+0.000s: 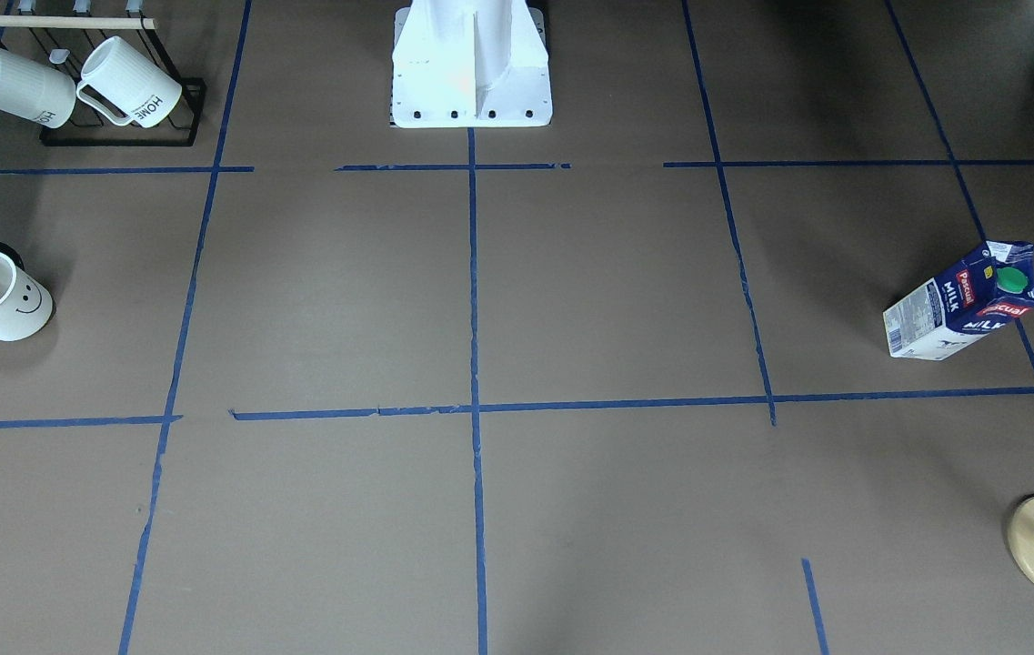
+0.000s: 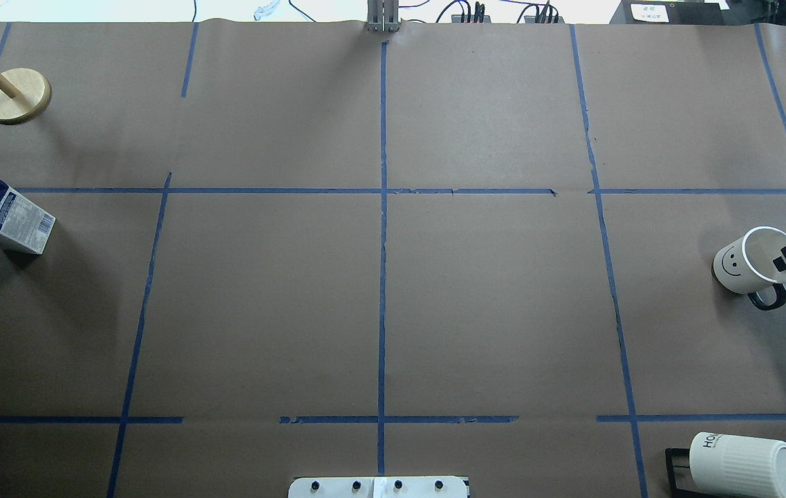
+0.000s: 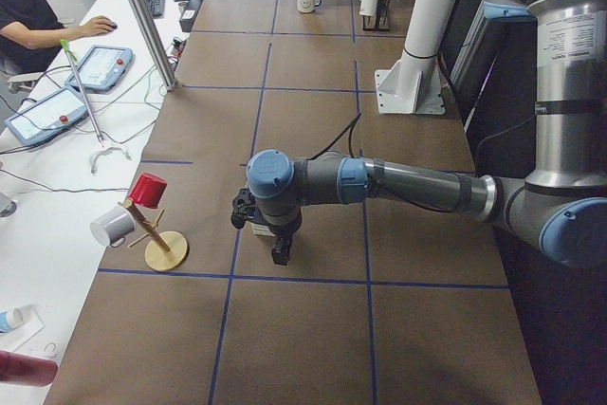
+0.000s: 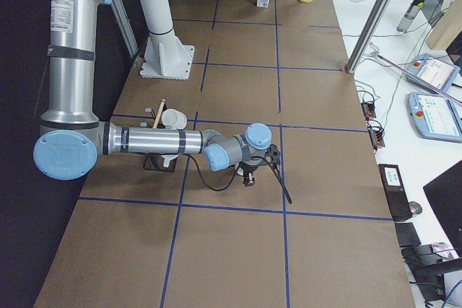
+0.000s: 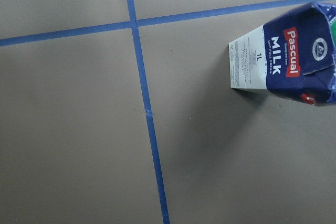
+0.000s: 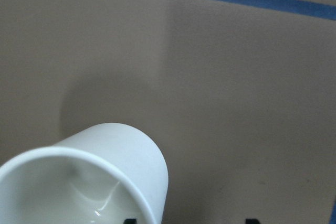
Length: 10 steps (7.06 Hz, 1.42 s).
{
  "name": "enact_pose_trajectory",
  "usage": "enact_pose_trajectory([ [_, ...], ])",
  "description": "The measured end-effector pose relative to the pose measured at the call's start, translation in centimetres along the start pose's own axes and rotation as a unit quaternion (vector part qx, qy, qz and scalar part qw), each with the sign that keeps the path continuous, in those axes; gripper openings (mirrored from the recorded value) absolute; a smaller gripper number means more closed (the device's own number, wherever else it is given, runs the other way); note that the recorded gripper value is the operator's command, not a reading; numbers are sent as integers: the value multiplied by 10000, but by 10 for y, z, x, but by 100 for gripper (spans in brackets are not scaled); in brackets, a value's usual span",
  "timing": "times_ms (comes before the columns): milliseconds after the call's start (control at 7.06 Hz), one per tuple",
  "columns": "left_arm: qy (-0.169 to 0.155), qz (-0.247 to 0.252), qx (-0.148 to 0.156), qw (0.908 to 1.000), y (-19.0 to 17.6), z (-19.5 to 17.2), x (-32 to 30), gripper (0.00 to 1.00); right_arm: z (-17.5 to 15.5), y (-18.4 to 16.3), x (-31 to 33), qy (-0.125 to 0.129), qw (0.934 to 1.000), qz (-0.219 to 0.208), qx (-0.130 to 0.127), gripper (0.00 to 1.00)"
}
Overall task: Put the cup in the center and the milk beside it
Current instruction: 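Reach the right gripper to the white mug and grasp its rim, then carry the white mug with the right gripper to the table center and set it down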
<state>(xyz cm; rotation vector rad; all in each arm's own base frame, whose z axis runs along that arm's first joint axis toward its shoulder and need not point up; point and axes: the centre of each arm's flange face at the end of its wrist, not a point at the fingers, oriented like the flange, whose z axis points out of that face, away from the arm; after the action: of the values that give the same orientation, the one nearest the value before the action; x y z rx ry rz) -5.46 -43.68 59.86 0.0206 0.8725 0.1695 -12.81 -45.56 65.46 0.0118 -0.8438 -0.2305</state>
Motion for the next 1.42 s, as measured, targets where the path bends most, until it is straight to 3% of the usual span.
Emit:
enact_pose_trajectory([
  [425,32,6,12,10000,1,0,1,100,-17,-25,-61,-128,9996,-199,178,0],
  [991,52,-7,2,10000,2,1,0,100,-42,-92,-320,-700,9951,670,204,0],
  [1416,116,-12,18,9999,1,2,1,100,-25,-164,-488,-202,9907,1335,196,0],
])
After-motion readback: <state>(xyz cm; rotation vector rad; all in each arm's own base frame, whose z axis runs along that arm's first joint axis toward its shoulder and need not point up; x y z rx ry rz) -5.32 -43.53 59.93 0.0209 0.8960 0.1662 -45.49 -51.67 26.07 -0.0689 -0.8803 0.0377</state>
